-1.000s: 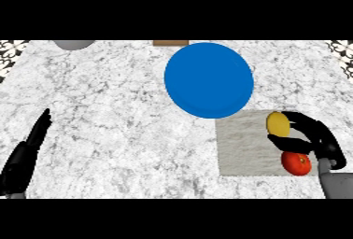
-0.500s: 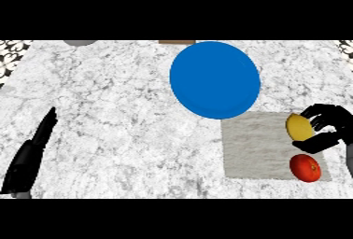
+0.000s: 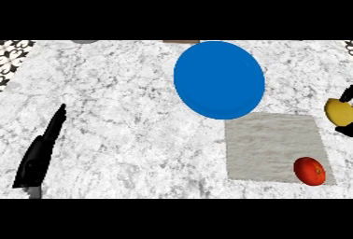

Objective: Pick the lemon from the placemat and place it in the plate

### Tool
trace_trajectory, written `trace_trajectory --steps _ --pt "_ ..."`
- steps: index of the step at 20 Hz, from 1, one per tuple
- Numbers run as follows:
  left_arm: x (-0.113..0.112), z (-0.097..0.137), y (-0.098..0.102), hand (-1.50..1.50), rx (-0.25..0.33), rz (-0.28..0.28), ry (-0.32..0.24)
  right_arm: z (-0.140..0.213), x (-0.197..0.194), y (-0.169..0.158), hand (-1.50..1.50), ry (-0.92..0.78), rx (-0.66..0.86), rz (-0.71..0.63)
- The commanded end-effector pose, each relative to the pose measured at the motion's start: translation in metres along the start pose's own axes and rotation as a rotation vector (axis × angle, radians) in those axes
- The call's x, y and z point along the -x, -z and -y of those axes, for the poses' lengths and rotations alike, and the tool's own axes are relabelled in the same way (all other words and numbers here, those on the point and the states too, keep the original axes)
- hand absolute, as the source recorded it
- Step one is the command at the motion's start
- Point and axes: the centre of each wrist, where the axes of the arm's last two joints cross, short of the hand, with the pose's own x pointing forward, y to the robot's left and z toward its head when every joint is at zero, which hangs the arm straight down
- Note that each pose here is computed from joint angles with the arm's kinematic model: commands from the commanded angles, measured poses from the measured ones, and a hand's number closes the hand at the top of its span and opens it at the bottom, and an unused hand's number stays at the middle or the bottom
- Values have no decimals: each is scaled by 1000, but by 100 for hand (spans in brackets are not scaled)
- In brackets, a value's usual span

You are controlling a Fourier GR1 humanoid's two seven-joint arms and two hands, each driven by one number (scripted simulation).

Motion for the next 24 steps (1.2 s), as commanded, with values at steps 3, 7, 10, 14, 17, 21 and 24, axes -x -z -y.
trace_trajectory --steps 3,7,10,14,17,21,24 --pt "1 -15 1 0 -13 -21 15 21 2 18 150 2 228 105" --pt "23 -14 -14 0 -49 -32 9 76 -16 16 150 10 411 219" --pt "14 -20 -13 0 -50 -24 13 81 -32 14 150 62 470 366" --pt "5 -12 -8 0 -49 -43 27 93 -74 14 150 167 420 552" --pt "20 -29 -15 0 -51 -47 15 98 -87 1 150 192 346 621" --pt "19 -19 -23 0 -35 -44 1 83 -160 -13 150 229 320 691" --pt "7 -15 -9 0 -51 -33 12 81 -189 -15 150 254 292 693"
